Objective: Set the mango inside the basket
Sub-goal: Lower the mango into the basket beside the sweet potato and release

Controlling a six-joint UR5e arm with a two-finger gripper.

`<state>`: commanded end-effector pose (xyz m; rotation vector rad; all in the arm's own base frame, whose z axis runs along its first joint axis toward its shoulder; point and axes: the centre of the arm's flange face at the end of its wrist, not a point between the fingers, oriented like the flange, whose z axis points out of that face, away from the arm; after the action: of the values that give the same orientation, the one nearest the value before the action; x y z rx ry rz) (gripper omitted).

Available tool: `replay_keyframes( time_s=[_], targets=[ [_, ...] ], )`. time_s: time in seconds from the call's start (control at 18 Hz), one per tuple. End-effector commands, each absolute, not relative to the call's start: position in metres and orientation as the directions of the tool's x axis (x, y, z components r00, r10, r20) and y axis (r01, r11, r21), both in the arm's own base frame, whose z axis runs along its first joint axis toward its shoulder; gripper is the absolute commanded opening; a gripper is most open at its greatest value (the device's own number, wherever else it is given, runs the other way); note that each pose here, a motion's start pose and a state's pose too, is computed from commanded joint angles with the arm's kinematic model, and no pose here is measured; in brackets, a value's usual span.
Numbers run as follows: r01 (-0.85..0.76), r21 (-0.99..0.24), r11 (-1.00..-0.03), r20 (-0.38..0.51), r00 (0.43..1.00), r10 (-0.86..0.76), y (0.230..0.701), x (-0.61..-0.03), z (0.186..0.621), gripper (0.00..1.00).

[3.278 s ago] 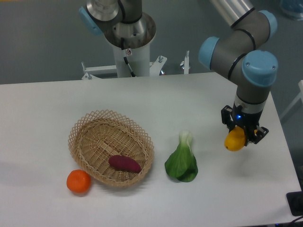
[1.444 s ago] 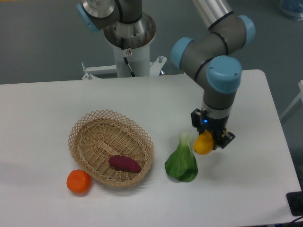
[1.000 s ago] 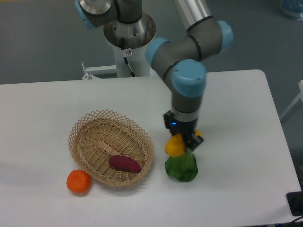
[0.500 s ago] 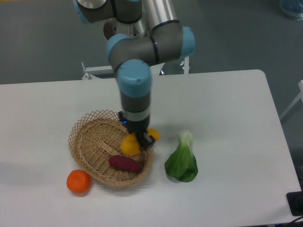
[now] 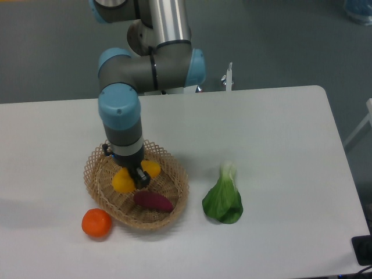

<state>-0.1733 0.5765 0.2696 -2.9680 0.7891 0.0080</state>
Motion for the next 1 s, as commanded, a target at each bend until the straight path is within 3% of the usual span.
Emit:
replay_keyframes(
  time_s=[0.17, 0.33, 0.39, 0.56, 1.0],
  targets=[
    [-0.481, -0.066, -0.874, -0.020, 0.876, -0.481, 0.577, -0.171, 0.268, 0.46],
    [-0.484, -0.061, -0.873, -0.015, 0.875, -0.484, 0.575, -0.168, 0.265, 0.60],
    [-0.485, -0.060, -0.872, -0.012, 0.874, -0.485, 0.574, -0.168, 0.263, 0.67],
    [-0.491, -0.057, -0.870, -0.014, 0.871, -0.491, 0.575, -0.163, 0.263, 1.00],
    [-0.482, -0.072, -0.873, -0.029, 0.876, -0.481, 0.578, -0.164, 0.269, 1.00]
  ],
)
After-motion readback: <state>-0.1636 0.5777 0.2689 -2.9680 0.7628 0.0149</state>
